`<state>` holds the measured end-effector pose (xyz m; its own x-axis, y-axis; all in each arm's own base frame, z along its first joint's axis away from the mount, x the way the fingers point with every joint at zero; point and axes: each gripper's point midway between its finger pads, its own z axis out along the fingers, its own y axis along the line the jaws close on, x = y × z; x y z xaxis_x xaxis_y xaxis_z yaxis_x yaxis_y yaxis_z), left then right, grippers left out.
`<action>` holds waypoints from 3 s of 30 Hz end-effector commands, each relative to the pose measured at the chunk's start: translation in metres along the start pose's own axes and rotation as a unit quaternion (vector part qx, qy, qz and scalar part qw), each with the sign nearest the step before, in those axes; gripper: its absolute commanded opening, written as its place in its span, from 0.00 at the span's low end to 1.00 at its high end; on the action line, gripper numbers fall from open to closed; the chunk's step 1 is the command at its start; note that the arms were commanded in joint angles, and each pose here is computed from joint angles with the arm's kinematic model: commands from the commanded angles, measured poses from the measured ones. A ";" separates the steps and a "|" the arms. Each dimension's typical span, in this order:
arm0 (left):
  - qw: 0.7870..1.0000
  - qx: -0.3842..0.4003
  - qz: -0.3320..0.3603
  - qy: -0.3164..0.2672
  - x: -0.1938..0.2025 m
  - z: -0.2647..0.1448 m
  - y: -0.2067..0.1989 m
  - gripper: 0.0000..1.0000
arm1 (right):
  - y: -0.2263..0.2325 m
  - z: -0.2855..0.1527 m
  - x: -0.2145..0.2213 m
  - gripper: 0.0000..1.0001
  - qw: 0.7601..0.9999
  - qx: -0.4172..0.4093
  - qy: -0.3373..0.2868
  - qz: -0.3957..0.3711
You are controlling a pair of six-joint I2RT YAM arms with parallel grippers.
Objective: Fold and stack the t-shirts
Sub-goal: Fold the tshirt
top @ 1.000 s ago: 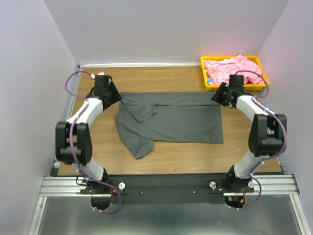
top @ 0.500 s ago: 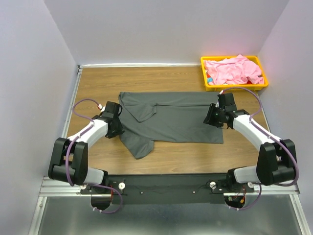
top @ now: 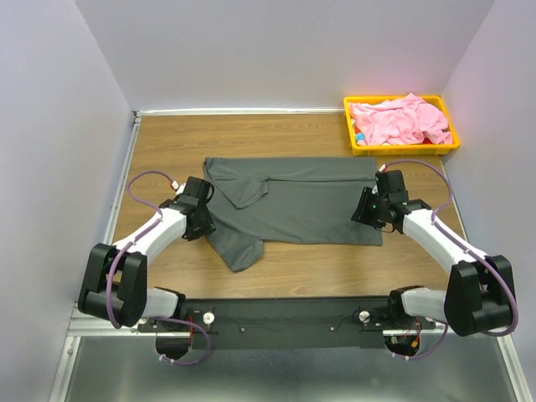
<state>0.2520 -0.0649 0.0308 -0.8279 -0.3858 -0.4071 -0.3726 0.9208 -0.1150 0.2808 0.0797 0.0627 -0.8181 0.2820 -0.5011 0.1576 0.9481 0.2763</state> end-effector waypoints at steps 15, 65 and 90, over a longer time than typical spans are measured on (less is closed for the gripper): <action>0.999 -0.035 0.021 0.023 0.020 0.010 0.006 0.38 | -0.022 -0.008 0.012 0.45 0.999 0.044 -0.022 0.018; 0.998 0.015 0.053 0.004 0.007 0.003 -0.011 0.00 | -0.095 -0.008 0.057 0.08 0.955 0.243 0.000 0.169; 0.997 0.054 0.060 -0.008 -0.052 -0.029 -0.033 0.00 | -0.061 -0.016 -0.031 0.03 0.971 0.225 -0.002 0.077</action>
<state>0.2881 -0.0741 0.0796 -0.8453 -0.2841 -0.4525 -0.2443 0.9587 -0.1455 0.2780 0.0193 0.0726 -0.7285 0.4875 -0.4813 0.5393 0.8413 0.0360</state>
